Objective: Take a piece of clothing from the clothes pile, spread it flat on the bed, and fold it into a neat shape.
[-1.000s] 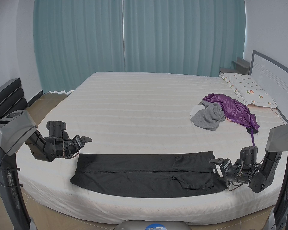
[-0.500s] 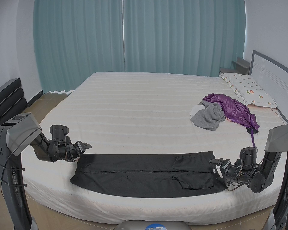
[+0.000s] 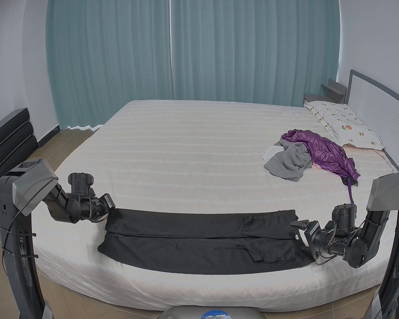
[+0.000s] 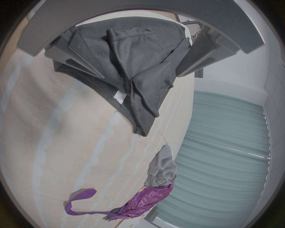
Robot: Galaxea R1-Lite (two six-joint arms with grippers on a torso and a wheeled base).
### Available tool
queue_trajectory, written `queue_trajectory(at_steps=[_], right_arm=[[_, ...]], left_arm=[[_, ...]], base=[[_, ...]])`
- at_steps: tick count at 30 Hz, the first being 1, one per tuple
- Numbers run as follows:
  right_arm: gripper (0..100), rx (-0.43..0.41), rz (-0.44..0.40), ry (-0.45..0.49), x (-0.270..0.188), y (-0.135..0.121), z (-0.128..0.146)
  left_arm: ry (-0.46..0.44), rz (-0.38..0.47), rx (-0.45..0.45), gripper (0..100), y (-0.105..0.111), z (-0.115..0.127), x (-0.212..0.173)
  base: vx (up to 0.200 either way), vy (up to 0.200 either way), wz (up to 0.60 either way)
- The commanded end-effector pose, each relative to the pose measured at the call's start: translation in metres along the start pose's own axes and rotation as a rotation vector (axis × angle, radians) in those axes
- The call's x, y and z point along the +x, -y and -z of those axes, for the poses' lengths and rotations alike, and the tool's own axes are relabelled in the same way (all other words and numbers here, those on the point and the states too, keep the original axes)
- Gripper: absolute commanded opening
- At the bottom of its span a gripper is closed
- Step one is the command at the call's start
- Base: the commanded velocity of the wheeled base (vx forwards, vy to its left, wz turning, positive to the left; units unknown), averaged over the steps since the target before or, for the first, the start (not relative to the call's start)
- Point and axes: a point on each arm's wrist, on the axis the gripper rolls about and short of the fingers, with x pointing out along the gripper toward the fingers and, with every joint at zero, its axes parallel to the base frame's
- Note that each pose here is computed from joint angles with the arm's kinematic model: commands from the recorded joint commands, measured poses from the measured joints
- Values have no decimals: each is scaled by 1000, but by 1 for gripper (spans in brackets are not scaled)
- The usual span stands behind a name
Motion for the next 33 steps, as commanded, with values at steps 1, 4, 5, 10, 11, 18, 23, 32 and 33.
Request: queue_trajectory(at_steps=[1,4,5,10,11,18,23,32,33], right_arm=[[100,0,1,0,0,0,0],[100,-1,0,-2,0,0,0],[100,-1,0,-2,0,0,0],[100,-1,0,-2,0,0,0],[100,-1,0,-2,0,0,0],[100,-1,0,-2,0,0,0],[100,-1,0,-2,0,0,0],[100,5,-1,-1,0,0,0],[100,8,-1,-1,0,0,0]], left_arm=[[11,-2,-6,0,-2,-3,3],[9,-2,-6,0,-2,-2,4],[9,-2,-6,0,-2,-2,4],[10,-1,-7,0,-3,-3,9],[9,0,-8,0,-4,-3,11],[25,20,-71,0,0,-10,14],[21,21,-76,100,0,-9,15],[2,-1,-96,100,-7,-4,6],[2,-2,-99,100,-8,-5,1]], base=[[0,0,0],[0,0,0],[0,0,0],[0,0,0],[0,0,0],[0,0,0],[0,0,0],[0,0,0],[0,0,0]])
